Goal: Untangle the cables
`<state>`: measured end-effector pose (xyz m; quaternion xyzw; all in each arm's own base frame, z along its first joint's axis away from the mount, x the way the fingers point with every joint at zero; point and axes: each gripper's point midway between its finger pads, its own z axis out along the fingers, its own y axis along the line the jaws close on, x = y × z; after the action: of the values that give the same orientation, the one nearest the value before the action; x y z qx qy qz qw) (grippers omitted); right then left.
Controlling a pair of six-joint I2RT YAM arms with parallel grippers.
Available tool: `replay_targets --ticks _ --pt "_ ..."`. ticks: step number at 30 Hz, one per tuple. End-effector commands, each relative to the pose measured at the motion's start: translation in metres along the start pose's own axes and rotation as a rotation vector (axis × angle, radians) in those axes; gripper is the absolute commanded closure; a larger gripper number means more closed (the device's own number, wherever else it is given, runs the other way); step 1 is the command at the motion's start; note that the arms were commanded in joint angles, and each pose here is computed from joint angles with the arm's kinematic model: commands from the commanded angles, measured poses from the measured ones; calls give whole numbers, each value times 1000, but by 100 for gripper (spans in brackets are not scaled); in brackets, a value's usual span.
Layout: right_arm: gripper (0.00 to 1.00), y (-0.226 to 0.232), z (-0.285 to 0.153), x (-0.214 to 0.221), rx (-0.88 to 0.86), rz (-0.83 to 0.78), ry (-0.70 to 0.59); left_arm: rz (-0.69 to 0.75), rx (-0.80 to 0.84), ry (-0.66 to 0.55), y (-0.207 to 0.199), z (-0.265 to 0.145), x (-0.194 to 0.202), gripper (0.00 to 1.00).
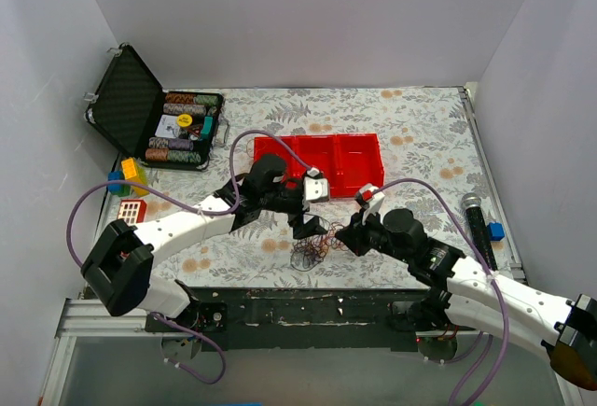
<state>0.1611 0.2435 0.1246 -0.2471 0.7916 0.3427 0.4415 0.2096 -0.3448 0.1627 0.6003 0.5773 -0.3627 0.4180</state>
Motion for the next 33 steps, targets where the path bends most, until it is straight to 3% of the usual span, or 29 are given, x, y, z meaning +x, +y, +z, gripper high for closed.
replay_targets --ticks 1,4,8,10,13,16,20,25,31,33 --pt "88 8 -2 -25 -22 -26 -57 29 86 -70 -14 2 -26 11" --pt "87 6 1 -22 -16 -29 -41 71 114 -77 -21 4 -26 13" --pt "87 5 4 -18 -10 -27 -22 119 156 -93 -38 2 -31 30" --pt "84 2 5 -17 3 -22 -18 162 141 -78 -47 6 -26 31" --pt "83 -1 5 -15 19 -19 -9 173 57 -70 -45 12 -16 50" --pt "83 -4 4 -11 32 -12 -2 146 -9 -45 -40 17 -2 61" --pt "83 -6 3 -4 37 -6 16 101 -89 -2 -25 27 10 68" --pt "83 -7 1 3 34 -3 21 71 -227 35 4 35 20 69" --pt "83 -10 1 5 42 -8 27 45 -200 46 -2 36 24 70" --pt "83 -10 1 6 41 -8 25 37 -200 52 -2 36 27 74"
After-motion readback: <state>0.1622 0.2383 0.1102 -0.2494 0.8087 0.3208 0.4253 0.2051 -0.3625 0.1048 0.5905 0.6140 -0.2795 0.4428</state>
